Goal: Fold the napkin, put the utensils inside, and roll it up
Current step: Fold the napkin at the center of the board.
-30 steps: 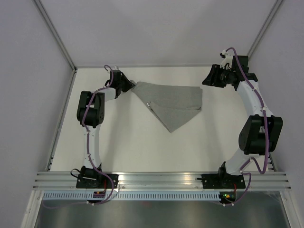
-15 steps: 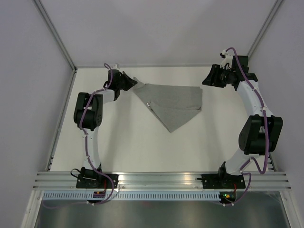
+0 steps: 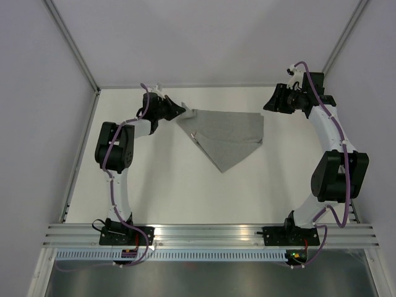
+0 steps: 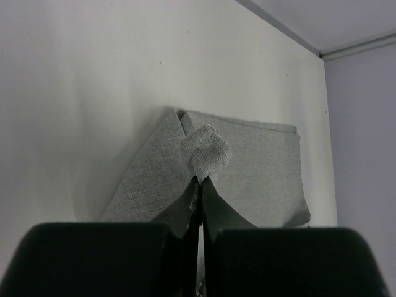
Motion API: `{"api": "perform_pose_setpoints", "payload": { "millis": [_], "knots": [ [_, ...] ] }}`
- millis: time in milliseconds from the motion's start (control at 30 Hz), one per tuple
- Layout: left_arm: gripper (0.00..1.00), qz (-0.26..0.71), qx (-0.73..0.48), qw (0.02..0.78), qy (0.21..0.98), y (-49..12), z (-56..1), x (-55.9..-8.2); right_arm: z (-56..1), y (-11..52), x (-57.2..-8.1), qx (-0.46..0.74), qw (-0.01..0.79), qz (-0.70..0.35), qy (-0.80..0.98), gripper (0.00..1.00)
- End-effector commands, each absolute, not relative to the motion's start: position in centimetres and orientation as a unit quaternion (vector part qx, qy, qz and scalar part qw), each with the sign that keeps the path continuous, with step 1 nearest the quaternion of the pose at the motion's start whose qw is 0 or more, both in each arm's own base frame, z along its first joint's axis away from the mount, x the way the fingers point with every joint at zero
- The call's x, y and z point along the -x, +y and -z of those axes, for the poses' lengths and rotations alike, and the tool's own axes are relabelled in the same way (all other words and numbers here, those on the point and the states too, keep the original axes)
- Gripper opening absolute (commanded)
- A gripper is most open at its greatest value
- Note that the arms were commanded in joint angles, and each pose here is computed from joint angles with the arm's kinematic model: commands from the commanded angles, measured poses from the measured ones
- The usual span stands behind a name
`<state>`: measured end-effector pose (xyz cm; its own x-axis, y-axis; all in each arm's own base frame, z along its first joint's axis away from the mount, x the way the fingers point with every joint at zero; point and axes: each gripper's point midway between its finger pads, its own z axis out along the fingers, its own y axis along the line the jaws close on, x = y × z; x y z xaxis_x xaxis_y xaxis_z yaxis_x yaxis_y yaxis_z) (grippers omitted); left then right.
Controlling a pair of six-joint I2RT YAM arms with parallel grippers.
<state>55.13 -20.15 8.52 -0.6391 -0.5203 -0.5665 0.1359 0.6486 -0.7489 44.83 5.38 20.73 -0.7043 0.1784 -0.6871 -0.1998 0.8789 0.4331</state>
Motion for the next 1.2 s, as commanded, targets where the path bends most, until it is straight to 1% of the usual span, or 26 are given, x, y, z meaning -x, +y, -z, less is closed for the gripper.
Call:
{"api": "perform_pose_setpoints", "payload": {
  "millis": [0,333,867,1167],
  "knots": [
    [0.02,0.437,0.059,0.436,0.784,-21.7,-13.4,-53.7,-23.0,5.3,-44.9,0.011,0.415,-0.244,0.877,0.53],
    [0.02,0.459,0.004,0.424,0.781,-24.0,-13.0,-50.4,-22.4,5.2,-45.0,0.008,0.410,-0.240,0.880,0.53],
    [0.02,0.498,-0.073,0.448,0.739,-27.8,-17.7,-47.7,-22.0,5.1,-45.0,0.007,0.406,-0.240,0.882,0.53],
    [0.02,0.521,-0.131,0.429,0.726,-29.5,-17.1,-44.7,-21.6,5.3,-45.0,0.007,0.401,-0.242,0.883,0.53]
  ]
}}
